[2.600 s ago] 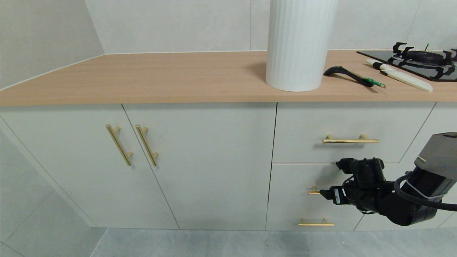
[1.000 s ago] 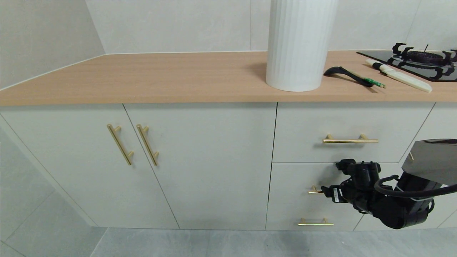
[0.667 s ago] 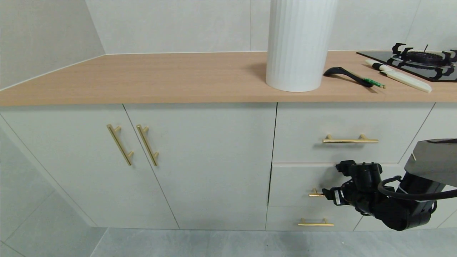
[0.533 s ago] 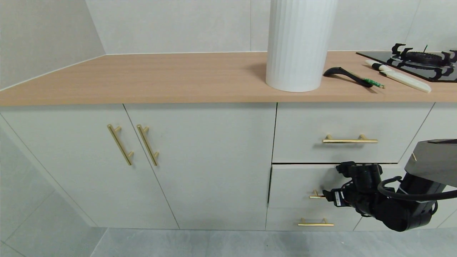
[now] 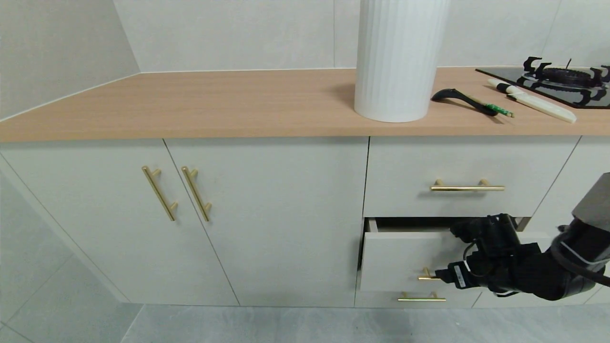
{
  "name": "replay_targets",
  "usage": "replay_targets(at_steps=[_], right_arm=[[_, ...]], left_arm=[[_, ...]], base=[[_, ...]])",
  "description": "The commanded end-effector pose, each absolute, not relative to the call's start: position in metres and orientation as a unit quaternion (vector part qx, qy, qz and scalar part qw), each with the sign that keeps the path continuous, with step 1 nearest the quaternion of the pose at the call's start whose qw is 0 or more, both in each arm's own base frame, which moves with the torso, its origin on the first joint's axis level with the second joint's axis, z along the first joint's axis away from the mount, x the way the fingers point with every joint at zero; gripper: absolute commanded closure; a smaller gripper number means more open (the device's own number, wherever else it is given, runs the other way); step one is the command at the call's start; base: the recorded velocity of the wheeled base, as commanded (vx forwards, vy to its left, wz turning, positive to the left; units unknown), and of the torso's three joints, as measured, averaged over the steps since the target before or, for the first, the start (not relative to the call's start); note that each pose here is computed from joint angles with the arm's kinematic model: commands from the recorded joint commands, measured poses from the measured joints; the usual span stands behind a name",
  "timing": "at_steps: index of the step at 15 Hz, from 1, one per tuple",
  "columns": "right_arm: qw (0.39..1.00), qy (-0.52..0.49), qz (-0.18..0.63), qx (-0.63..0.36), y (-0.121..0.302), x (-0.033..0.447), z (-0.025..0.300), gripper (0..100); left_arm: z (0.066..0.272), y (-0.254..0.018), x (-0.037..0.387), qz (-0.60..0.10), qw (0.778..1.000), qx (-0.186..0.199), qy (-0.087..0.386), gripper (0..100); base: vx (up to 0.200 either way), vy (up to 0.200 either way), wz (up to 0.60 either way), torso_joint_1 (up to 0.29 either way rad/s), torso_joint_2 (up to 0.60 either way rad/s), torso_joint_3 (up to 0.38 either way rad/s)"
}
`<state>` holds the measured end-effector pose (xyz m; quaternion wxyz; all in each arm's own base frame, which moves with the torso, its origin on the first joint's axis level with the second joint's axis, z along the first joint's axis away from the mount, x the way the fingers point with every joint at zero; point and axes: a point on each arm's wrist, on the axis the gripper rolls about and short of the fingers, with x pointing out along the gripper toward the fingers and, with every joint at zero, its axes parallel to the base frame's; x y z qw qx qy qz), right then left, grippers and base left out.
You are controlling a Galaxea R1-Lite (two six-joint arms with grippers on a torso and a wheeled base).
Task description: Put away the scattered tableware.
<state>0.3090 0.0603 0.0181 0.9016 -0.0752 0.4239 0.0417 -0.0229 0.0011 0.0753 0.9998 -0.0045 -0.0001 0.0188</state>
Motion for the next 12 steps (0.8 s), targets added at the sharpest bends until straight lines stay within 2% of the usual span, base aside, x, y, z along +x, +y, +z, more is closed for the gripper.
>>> replay_targets(at_steps=[1,4,5,8,12], right_arm=[[0.921,0.371,0.096,-0.065,0.07,0.262,0.118,0],[0.929,0.343,0.124,-0.071,0.074,0.224,0.165,0],[0.933,0.331,0.125,-0.07,0.075,0.221,0.17,0],[0.941,0.31,0.122,-0.064,0.077,0.228,0.17,0],[0.949,0.3,0.081,-0.059,0.084,0.254,0.146,0]], left_arm=[[0.075,0.001,-0.023,0.019,1.0,-0.005,0.001,0],[0.075,0.001,-0.023,0.019,1.0,-0.005,0.001,0],[0.075,0.001,-0.023,0.019,1.0,-0.005,0.001,0],[0.075,0.001,-0.023,0.019,1.0,-0.005,0.001,0],[0.075,0.001,-0.023,0.019,1.0,-0.005,0.001,0]], base=[[0.0,0.0,0.0,0.0,0.0,0.0],[0.0,0.0,0.0,0.0,0.0,0.0],[0.0,0.0,0.0,0.0,0.0,0.0],[0.0,0.0,0.0,0.0,0.0,0.0],[0.0,0.0,0.0,0.0,0.0,0.0]])
